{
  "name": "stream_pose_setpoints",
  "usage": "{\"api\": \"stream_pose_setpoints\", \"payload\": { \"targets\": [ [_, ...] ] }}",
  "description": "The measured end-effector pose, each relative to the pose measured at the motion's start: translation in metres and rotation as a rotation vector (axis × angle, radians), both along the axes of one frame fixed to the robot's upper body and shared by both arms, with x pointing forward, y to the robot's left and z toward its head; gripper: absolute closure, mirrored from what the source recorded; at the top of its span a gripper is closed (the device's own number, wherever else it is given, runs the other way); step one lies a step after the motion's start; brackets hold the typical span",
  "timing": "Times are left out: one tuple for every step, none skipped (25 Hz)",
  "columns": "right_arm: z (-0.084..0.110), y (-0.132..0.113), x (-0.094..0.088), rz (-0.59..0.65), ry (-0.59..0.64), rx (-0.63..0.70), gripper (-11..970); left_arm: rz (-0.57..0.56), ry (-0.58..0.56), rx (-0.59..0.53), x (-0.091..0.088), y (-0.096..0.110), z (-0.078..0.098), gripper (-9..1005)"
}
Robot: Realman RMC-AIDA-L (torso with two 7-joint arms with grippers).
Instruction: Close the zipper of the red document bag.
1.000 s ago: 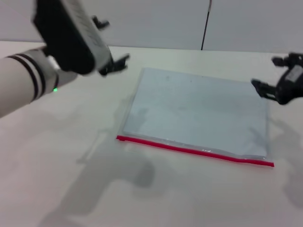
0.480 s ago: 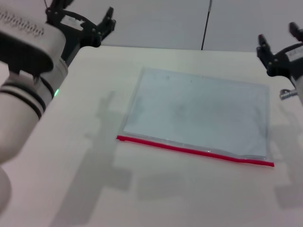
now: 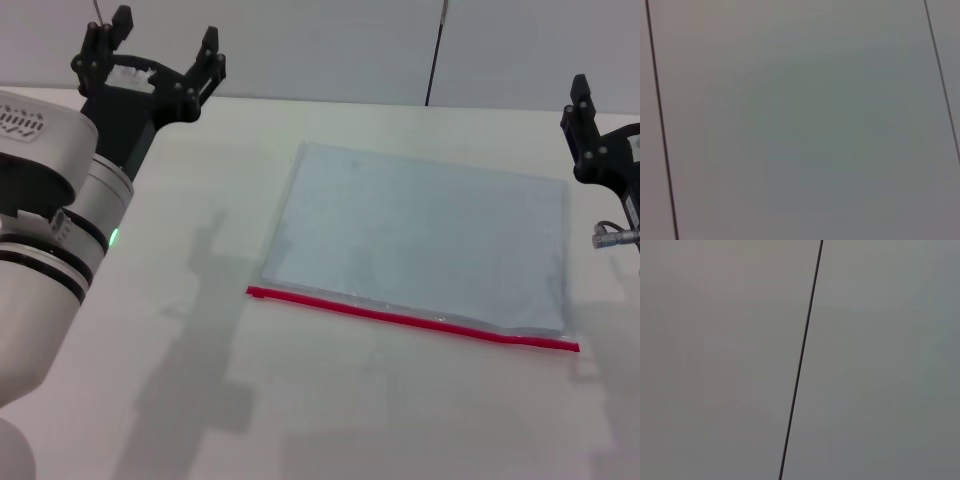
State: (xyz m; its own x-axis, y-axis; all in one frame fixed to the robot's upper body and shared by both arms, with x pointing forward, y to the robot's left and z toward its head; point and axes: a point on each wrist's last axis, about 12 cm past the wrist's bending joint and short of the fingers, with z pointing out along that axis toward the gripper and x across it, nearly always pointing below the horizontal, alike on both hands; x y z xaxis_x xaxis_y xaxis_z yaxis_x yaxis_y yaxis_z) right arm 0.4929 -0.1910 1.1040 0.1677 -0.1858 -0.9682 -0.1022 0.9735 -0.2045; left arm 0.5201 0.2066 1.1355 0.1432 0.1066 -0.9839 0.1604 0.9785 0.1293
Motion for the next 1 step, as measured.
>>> {"api": "stream_pose_setpoints", "payload": {
  "targets": [
    [-0.0004, 0.0004, 0.0005, -0.003, 0.005, 0.009, 298, -0.002, 0.002, 0.002, -0.0002, -0.0005, -0.0007, 109]
  ]
}}
